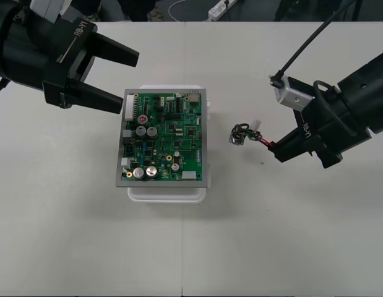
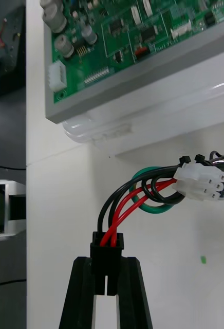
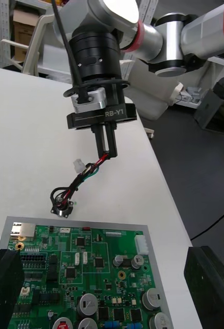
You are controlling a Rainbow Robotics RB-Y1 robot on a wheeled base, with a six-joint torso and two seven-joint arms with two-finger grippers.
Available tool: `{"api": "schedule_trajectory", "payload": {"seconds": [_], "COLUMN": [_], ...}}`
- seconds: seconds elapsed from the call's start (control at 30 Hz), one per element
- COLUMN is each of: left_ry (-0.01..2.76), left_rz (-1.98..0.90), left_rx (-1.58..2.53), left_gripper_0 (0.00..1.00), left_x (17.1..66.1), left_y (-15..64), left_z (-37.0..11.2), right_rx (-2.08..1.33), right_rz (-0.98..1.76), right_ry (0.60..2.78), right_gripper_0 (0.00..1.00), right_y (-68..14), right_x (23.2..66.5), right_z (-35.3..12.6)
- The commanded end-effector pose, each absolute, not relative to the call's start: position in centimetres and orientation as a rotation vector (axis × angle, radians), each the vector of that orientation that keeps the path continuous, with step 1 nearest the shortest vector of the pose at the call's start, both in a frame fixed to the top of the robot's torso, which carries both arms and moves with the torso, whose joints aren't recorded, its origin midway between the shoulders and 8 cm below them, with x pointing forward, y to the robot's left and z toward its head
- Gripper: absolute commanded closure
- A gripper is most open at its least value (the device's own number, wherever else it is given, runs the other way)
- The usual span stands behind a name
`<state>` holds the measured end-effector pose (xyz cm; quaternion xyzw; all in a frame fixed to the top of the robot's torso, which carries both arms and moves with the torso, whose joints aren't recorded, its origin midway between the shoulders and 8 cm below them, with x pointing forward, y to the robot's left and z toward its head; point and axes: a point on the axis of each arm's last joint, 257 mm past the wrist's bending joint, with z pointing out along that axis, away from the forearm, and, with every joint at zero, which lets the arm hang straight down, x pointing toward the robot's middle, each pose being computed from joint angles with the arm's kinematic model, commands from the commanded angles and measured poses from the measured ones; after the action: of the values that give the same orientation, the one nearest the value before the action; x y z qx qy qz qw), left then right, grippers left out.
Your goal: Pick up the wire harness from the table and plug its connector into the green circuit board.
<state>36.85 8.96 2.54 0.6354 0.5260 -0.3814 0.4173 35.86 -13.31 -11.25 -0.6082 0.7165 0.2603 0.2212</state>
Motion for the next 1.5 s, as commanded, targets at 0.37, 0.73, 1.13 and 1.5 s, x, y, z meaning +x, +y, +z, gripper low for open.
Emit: {"api": "schedule_trajectory", "payload": {"seconds": [0.37,0.73,1.13,1.5], "left_ry": [1.146,1.058,0.987,0.953], "left_rz": [-0.989,-1.068,-1.115,-1.139], "left_rx": [1.558,1.531,1.518,1.501], "left_gripper_0": [0.08,0.09,0.09,0.08], "left_x": [36.3,35.0,33.9,33.4], "left_y": [10.8,10.4,10.5,10.9], "left_z": [5.4,6.0,6.8,6.8], "right_rx": [-1.584,-1.48,-1.256,-1.221], "right_rz": [0.91,1.207,1.548,1.613], "right_ry": [1.932,1.931,2.052,2.061], "right_gripper_0": [1.0,1.0,1.0,1.0], "right_y": [-13.1,-12.4,-11.7,-11.9], "right_x": [34.6,32.1,29.9,29.3], "right_z": [-6.0,-4.2,-0.8,-0.9]}}
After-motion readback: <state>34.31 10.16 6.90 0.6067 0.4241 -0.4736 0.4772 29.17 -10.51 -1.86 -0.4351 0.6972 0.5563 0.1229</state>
